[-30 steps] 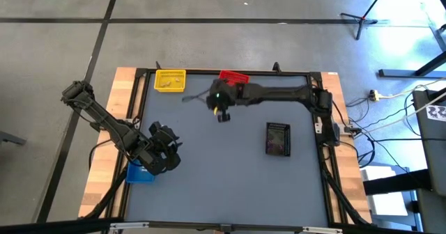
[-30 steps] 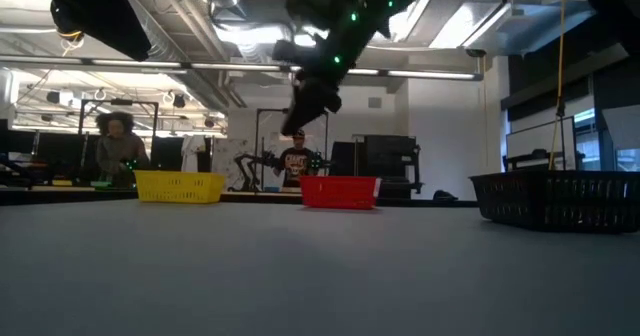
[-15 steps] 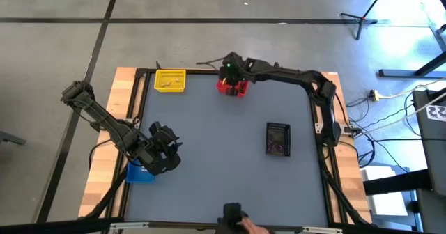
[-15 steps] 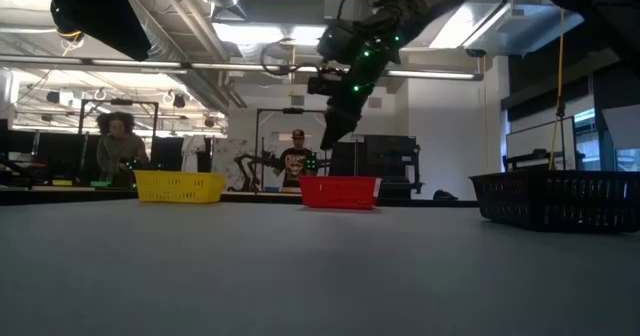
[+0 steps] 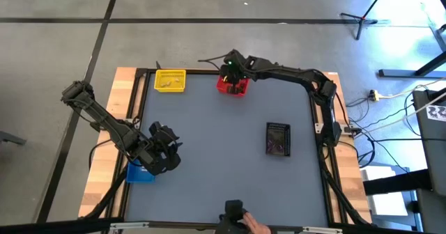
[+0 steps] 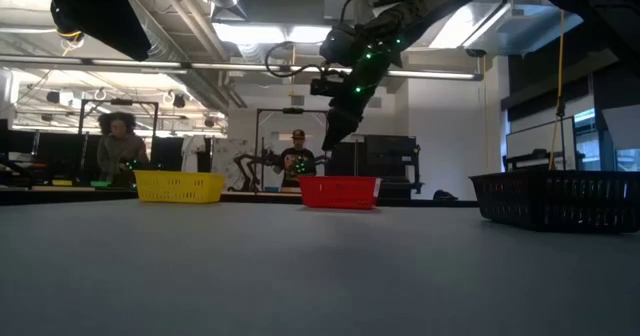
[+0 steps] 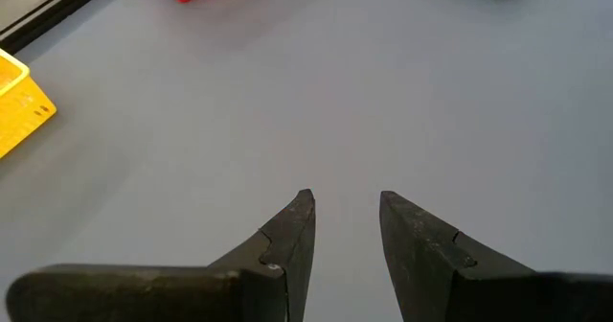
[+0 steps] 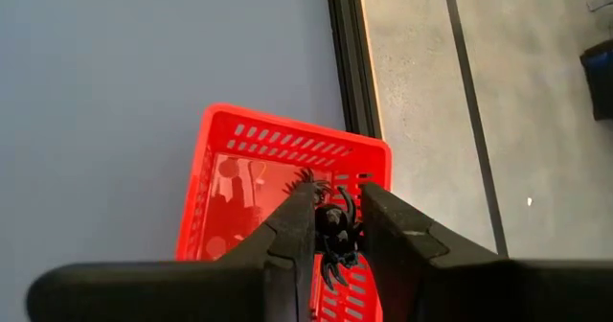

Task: Sort Halloween decoration
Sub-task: Put the black spider toy into the red bin, then return to Home Position

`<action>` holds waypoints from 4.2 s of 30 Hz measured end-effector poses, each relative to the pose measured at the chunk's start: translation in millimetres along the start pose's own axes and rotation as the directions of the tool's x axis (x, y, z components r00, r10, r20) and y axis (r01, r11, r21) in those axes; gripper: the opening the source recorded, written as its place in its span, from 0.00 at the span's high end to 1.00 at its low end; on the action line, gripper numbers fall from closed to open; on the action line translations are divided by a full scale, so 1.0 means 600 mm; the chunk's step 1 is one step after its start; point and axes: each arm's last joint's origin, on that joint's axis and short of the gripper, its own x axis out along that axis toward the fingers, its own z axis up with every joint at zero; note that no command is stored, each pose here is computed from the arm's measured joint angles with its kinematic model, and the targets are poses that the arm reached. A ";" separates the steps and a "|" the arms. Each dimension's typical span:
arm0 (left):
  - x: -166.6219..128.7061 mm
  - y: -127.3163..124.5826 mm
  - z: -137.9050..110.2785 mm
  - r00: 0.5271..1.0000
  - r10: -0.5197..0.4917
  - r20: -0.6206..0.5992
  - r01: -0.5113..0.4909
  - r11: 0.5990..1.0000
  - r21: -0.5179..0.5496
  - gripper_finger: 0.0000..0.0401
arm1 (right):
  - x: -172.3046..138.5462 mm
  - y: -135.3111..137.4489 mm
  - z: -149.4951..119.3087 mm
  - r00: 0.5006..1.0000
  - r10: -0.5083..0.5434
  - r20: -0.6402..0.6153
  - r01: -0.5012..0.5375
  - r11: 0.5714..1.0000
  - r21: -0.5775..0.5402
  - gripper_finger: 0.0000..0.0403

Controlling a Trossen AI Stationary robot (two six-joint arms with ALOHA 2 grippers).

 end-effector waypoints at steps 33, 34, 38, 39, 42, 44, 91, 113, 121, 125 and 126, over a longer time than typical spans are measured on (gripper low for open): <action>0.000 0.000 0.000 1.000 0.000 0.000 0.000 1.000 0.000 0.72 | 0.000 0.000 0.000 1.000 0.005 0.002 -0.005 1.000 0.000 0.63; 0.000 0.000 0.000 1.000 0.000 0.000 0.000 1.000 0.000 0.72 | 0.000 0.000 0.000 1.000 0.005 0.002 -0.005 1.000 0.000 0.61; 0.000 0.000 0.000 1.000 0.000 0.000 0.000 1.000 0.000 0.72 | 0.000 0.000 0.000 1.000 0.005 0.002 -0.005 1.000 0.000 0.55; 0.000 0.000 0.000 1.000 0.000 0.000 0.000 1.000 0.000 0.72 | 0.000 0.000 0.000 1.000 0.005 0.002 -0.005 1.000 0.000 0.55; 0.000 0.000 0.000 1.000 0.000 0.000 0.000 1.000 0.000 0.72 | 0.000 0.000 0.000 1.000 0.005 0.002 -0.005 1.000 0.000 0.53; 0.000 0.000 0.000 1.000 0.000 0.000 0.000 1.000 0.000 0.72 | 0.000 0.000 0.000 1.000 0.005 0.002 -0.005 1.000 0.000 0.53; 0.032 0.098 0.234 0.825 -0.316 0.469 0.110 0.903 0.416 1.00 | -0.355 0.067 0.148 0.947 0.273 0.167 -0.241 0.952 -0.191 1.00; -0.042 0.194 0.152 0.817 -0.305 0.490 0.101 0.911 0.399 1.00 | -0.518 0.062 0.065 0.822 0.540 0.183 -0.514 0.840 -0.173 1.00; -0.009 0.221 0.068 0.781 -0.314 0.540 0.132 0.928 0.350 1.00 | -0.498 0.085 0.014 0.821 0.540 0.185 -0.519 0.841 -0.154 1.00; 0.000 0.234 0.034 0.765 -0.317 0.560 0.134 0.930 0.343 1.00 | -0.472 0.109 -0.036 0.818 0.513 0.260 -0.495 0.858 -0.135 1.00; 0.002 0.236 0.027 0.762 -0.318 0.565 0.135 0.930 0.342 1.00 | -0.467 0.115 -0.050 0.816 0.506 0.278 -0.491 0.862 -0.127 1.00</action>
